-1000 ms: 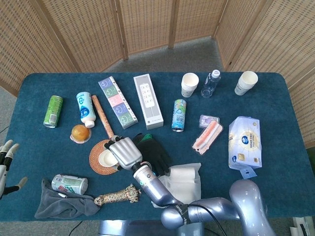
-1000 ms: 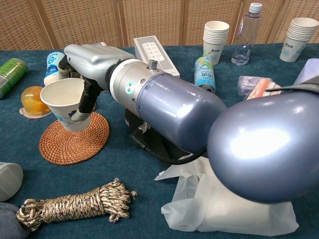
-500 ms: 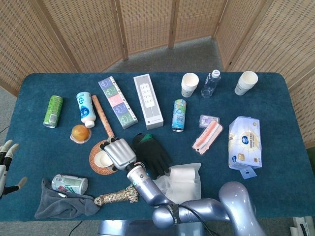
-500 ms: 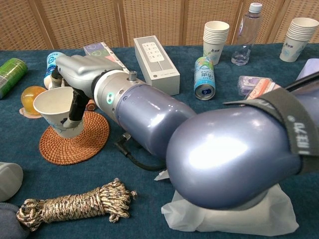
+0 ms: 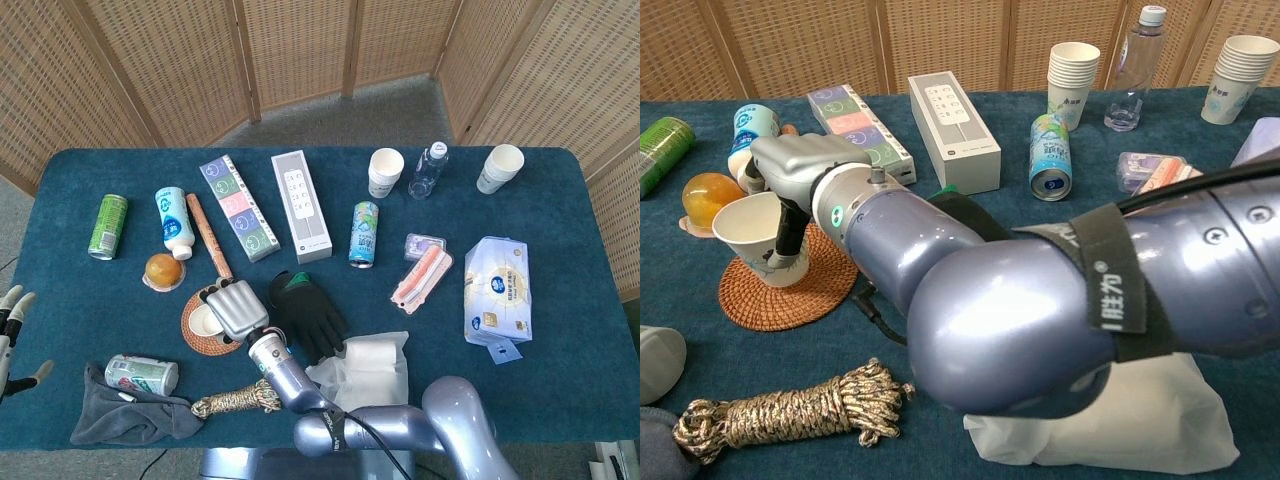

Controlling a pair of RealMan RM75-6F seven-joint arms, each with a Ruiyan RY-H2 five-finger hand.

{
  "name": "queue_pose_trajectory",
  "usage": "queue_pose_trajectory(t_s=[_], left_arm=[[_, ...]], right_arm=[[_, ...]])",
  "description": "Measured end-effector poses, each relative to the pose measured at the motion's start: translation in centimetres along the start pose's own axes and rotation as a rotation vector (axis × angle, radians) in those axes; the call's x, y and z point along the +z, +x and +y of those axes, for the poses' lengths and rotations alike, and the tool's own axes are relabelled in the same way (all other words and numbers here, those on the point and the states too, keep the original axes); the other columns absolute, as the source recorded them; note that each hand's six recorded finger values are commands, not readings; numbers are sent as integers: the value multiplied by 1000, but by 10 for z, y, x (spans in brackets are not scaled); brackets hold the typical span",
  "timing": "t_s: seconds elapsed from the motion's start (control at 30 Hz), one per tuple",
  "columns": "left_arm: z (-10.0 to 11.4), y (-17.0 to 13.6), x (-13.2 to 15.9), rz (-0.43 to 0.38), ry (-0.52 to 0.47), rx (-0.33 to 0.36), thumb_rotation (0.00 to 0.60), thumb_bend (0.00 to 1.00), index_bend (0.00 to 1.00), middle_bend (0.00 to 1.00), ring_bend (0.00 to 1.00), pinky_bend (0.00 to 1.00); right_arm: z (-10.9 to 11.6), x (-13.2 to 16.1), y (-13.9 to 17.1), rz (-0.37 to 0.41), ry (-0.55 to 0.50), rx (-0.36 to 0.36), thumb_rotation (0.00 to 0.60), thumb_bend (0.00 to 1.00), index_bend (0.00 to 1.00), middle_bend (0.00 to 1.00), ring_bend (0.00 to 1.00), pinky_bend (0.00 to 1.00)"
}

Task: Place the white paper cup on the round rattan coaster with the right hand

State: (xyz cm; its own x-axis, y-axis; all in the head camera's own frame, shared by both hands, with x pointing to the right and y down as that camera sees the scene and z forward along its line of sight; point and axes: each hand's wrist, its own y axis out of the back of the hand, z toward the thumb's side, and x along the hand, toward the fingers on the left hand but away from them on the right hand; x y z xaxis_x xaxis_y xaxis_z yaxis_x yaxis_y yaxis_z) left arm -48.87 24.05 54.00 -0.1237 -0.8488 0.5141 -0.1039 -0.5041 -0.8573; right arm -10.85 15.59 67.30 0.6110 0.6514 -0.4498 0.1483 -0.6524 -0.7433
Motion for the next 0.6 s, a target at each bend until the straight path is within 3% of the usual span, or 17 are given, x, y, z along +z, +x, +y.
queue_pose_trajectory(t_s=[0.37,0.5,0.6], left_arm=[[1,2,-4,11,-10,-1,600,283,0,0,0,0],[3,2,-5,11,-16,3,600,283,0,0,0,0],[4,1,-5,11,-21,6,600,283,0,0,0,0]], right_arm=[[-7,9,-15,1,-9,1,600,262,391,439,247,428],[-7,11,-18,3,-8,1,600,208,293,437,248,428],[-7,13,-19,2,-12,1,600,195,272,433,246,428]])
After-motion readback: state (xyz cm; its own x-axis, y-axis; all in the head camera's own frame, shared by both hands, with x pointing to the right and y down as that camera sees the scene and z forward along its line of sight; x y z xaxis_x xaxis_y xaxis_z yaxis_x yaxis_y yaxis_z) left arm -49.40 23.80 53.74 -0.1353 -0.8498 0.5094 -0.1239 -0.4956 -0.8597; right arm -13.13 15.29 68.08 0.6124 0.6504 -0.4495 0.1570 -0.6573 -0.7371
